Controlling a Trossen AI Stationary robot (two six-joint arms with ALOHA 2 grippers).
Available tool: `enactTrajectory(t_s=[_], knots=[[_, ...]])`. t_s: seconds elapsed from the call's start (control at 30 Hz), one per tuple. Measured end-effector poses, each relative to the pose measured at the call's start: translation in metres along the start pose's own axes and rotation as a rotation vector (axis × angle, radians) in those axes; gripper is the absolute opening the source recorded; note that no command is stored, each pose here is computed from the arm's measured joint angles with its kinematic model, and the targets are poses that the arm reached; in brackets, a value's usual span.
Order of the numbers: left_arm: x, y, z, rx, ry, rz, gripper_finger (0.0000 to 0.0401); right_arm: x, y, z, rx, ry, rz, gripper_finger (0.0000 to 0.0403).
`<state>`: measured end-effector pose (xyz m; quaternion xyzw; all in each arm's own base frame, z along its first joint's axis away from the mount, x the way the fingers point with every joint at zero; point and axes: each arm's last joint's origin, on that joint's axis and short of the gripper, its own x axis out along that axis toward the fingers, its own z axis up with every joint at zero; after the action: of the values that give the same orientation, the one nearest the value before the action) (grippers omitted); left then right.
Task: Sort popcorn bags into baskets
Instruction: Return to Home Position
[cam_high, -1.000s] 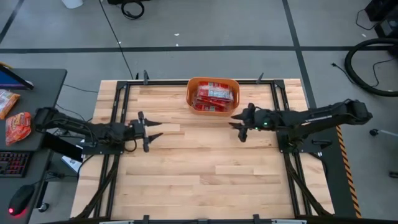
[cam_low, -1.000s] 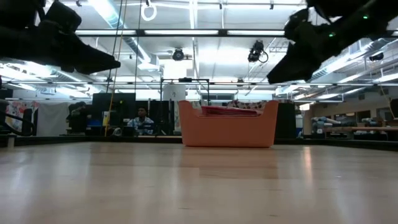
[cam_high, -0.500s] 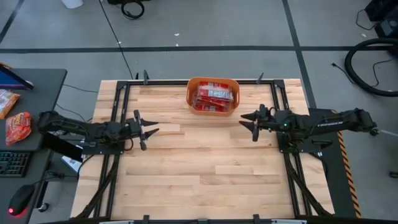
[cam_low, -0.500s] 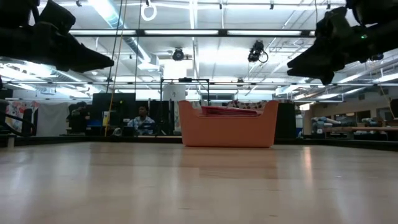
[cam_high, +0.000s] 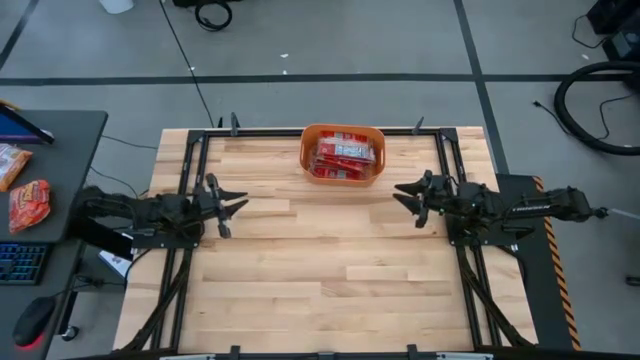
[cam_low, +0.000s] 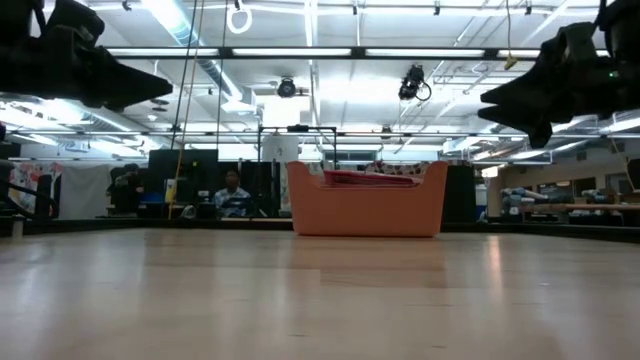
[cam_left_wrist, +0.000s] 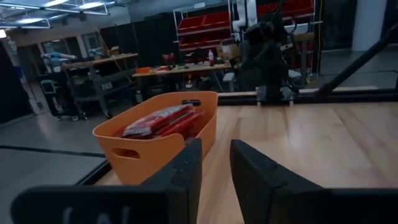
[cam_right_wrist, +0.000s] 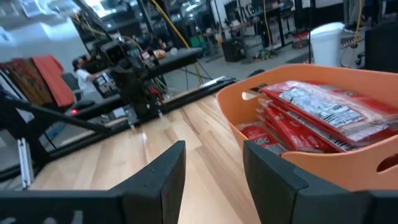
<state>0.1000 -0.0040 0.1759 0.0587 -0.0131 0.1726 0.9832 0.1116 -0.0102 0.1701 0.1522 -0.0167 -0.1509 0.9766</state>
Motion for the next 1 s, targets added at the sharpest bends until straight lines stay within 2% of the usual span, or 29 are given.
enactTrajectory(t_s=[0.27,0.67,0.73,0.83,0.93,1.0], knots=[[-0.006,0.003,0.0,-0.008,-0.014,-0.002,0.0082,-0.009,0.0,0.006,-0.005,-0.095,0.049,0.0165],[-0.005,0.002,-0.002,-0.044,-0.034,-0.037,0.0082,-0.015,-0.002,0.003,-0.047,-0.075,0.066,0.0164],[-0.005,0.0,-0.002,-0.052,-0.037,-0.074,0.0082,-0.015,-0.002,0.003,-0.075,-0.075,0.073,0.0164],[-0.005,-0.003,-0.003,-0.048,-0.039,-0.194,0.0082,-0.015,-0.002,0.003,-0.118,-0.075,0.069,0.0164],[-0.006,-0.007,-0.003,-0.012,-0.049,-0.305,0.0082,-0.015,-0.003,0.002,-0.15,-0.073,0.042,0.0164],[-0.006,-0.008,-0.004,0.024,-0.055,-0.339,0.0082,-0.015,-0.003,0.003,-0.169,-0.08,0.039,0.0164]])
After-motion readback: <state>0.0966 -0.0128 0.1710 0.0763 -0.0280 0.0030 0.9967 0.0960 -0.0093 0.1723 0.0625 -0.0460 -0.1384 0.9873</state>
